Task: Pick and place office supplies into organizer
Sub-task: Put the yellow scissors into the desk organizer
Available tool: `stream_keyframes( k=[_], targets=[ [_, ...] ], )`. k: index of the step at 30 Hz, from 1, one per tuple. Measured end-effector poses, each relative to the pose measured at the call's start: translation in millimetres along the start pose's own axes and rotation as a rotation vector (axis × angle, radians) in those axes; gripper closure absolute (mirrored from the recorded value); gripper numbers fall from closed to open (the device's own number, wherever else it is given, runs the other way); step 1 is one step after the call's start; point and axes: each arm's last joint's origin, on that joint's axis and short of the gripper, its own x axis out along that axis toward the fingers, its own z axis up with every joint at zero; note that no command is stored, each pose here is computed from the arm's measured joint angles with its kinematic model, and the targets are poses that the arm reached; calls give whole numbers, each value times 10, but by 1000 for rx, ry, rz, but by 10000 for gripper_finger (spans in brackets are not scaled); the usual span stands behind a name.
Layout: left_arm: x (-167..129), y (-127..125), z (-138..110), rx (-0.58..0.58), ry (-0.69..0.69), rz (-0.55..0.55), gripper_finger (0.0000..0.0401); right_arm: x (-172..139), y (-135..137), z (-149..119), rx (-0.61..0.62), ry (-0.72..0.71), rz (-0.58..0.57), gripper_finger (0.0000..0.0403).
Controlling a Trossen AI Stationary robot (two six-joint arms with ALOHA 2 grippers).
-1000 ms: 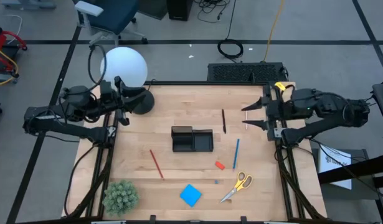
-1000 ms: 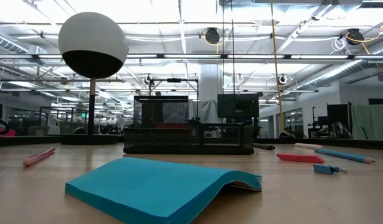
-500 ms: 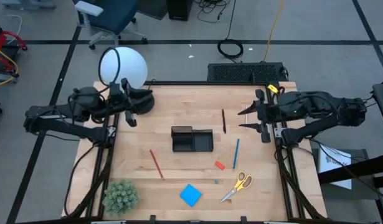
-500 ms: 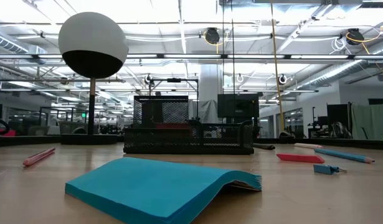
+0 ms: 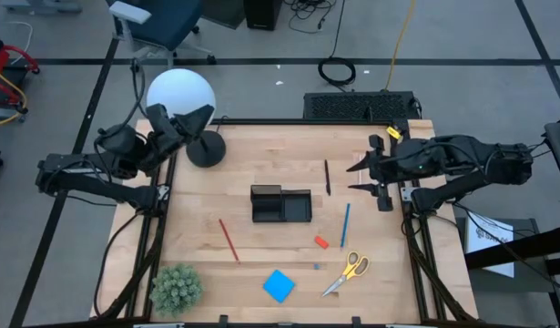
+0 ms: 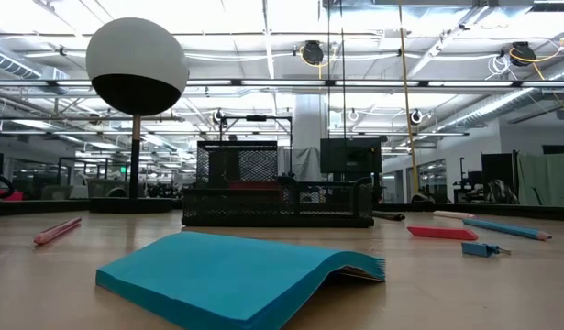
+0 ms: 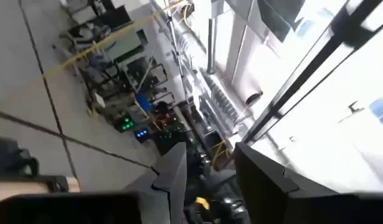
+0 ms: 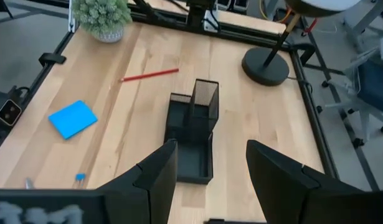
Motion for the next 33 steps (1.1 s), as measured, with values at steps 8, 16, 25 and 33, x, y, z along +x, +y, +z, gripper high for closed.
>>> stream_keyframes(
  k=[8, 16, 25, 33],
  targets=[
    [0, 2, -7, 59, 14, -5, 272, -8, 43, -30, -2, 30, 21, 222],
    [0, 1, -6, 143, 14, -6, 272, -8, 44, -43, -1, 44, 21, 222],
    [-2, 10, -12, 585, 23, -3, 272, -8, 44, -42, -3, 43, 22, 222],
    [-4, 6, -21, 763, 43, -33, 272, 2, 55, -43, -24, 47, 51, 222]
  ],
)
